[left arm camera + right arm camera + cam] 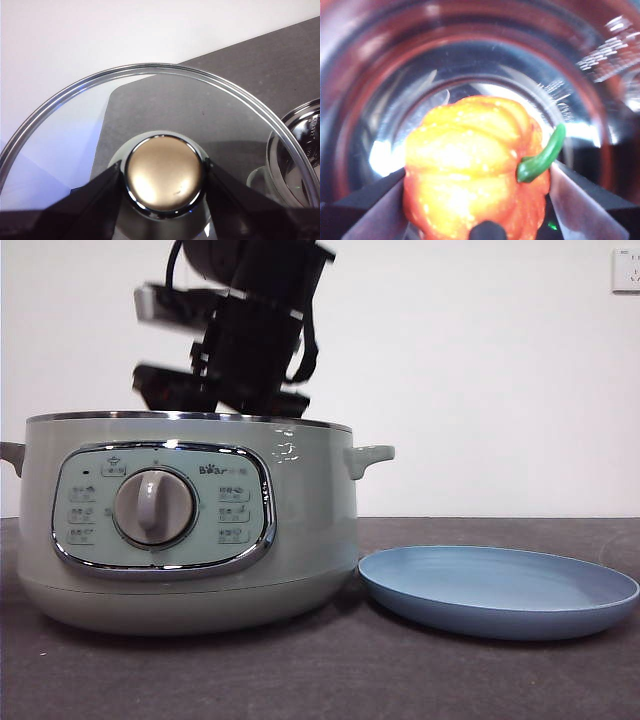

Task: Take the pumpkin out from the steamer,put the pumpkin in the blue plate,close the lid

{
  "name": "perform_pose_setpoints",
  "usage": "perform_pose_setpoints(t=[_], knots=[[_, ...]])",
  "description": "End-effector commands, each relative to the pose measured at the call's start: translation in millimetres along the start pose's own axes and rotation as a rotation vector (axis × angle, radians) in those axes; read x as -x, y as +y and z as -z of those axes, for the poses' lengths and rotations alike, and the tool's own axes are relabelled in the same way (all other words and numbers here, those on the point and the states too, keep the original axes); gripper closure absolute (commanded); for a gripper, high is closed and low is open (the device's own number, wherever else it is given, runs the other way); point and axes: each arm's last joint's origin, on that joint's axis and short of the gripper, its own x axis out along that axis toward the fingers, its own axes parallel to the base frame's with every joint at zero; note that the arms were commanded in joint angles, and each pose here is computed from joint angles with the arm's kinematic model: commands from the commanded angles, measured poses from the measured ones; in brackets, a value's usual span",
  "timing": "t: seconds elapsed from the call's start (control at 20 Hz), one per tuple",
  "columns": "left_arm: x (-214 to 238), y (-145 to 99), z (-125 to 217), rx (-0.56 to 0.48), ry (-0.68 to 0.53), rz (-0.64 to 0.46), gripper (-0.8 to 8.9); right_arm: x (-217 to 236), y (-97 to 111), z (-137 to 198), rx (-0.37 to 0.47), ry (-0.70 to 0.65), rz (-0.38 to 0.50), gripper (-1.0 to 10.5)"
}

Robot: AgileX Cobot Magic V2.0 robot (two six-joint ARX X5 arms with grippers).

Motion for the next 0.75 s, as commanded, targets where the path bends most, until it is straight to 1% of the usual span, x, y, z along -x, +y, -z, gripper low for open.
perform_pose_setpoints(t=[0.05, 0.2, 0.3, 0.35, 0.45, 0.5, 0.6, 0.65, 0.75], knots=[[5, 5, -6, 0.027, -0.055, -0.014, 8.22, 45, 0, -4, -0.006, -0.073, 0.018, 9.6], [6, 5, -9, 0.046, -0.083, -0.008, 8.22, 120, -12, 7, -0.038, -0.128, 0.051, 9.6], [6, 4, -10, 0.054, -0.103, 0.04, 8.22, 170, -27, 27, -0.107, -0.146, 0.096, 9.6], [6, 3, -11, 0.058, -0.111, 0.054, 8.22, 190, -33, 37, -0.152, -0.142, 0.149, 9.6], [5, 2, -14, 0.068, -0.13, 0.065, 8.22, 225, -51, 64, -0.282, -0.1, 0.296, 9.6], [3, 1, -16, 0.07, -0.135, 0.084, 8.22, 234, -57, 75, -0.35, -0.064, 0.348, 9.6], [1, -2, -17, 0.067, -0.141, 0.122, 8.22, 245, -65, 93, -0.455, 0.015, 0.435, 9.6], [-1, -4, -19, 0.065, -0.141, 0.138, 8.22, 250, -67, 103, -0.514, 0.063, 0.515, 9.6], [-4, -6, -20, 0.064, -0.139, 0.141, 8.22, 255, -65, 121, -0.595, 0.129, 0.67, 9.6]])
